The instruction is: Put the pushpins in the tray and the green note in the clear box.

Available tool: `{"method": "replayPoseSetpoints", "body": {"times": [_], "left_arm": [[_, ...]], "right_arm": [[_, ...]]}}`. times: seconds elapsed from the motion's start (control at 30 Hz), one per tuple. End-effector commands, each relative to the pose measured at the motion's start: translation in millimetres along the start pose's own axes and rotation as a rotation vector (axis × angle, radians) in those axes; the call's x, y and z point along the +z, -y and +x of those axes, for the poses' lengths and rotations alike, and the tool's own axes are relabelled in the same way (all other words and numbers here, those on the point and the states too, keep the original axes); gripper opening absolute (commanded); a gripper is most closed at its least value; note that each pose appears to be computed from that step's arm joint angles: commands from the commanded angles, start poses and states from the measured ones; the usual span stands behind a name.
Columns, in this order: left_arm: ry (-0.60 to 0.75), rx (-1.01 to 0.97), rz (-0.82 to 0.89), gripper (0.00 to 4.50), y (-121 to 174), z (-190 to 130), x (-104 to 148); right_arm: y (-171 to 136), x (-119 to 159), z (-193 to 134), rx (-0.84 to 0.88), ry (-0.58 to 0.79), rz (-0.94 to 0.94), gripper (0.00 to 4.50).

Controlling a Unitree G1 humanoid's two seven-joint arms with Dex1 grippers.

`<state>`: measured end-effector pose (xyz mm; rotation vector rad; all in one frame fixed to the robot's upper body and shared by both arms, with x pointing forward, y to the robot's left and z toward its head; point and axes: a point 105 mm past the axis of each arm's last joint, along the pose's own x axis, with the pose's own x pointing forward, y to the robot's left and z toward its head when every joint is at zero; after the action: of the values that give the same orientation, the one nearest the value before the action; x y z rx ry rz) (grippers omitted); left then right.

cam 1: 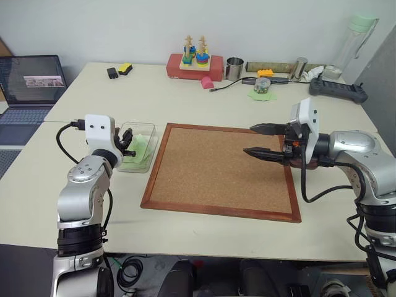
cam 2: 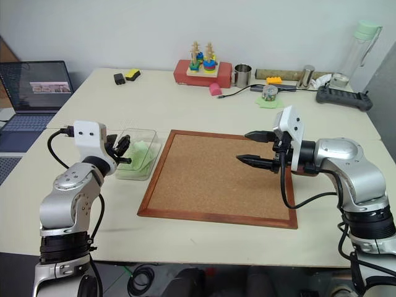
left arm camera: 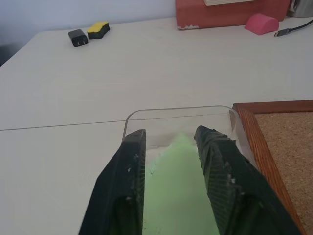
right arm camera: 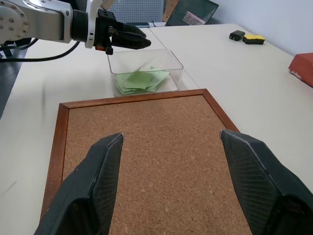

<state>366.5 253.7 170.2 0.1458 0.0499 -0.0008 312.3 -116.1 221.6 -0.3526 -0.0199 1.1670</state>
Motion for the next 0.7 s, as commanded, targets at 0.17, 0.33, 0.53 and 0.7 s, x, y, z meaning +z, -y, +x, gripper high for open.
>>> {"method": "replayPoseSetpoints", "body": {"times": [0.17,0.33,0.53,0.7], "left_arm": [[0.109,-0.094,0.125,3.32,5,-15,40],[0.018,-0.355,0.344,3.41,3,-47,42],[-0.190,-0.425,0.467,3.41,-81,-99,34],[-0.218,-0.339,0.432,3.41,-127,-116,35]], "right_arm": [[8,7,-12,-0.072,0.014,-0.059,3.30],[18,-8,-44,-0.137,-0.080,-0.112,3.30],[34,-43,-136,-0.236,-0.409,-0.089,3.30],[36,-46,-173,-0.282,-0.448,-0.023,3.30]]}}
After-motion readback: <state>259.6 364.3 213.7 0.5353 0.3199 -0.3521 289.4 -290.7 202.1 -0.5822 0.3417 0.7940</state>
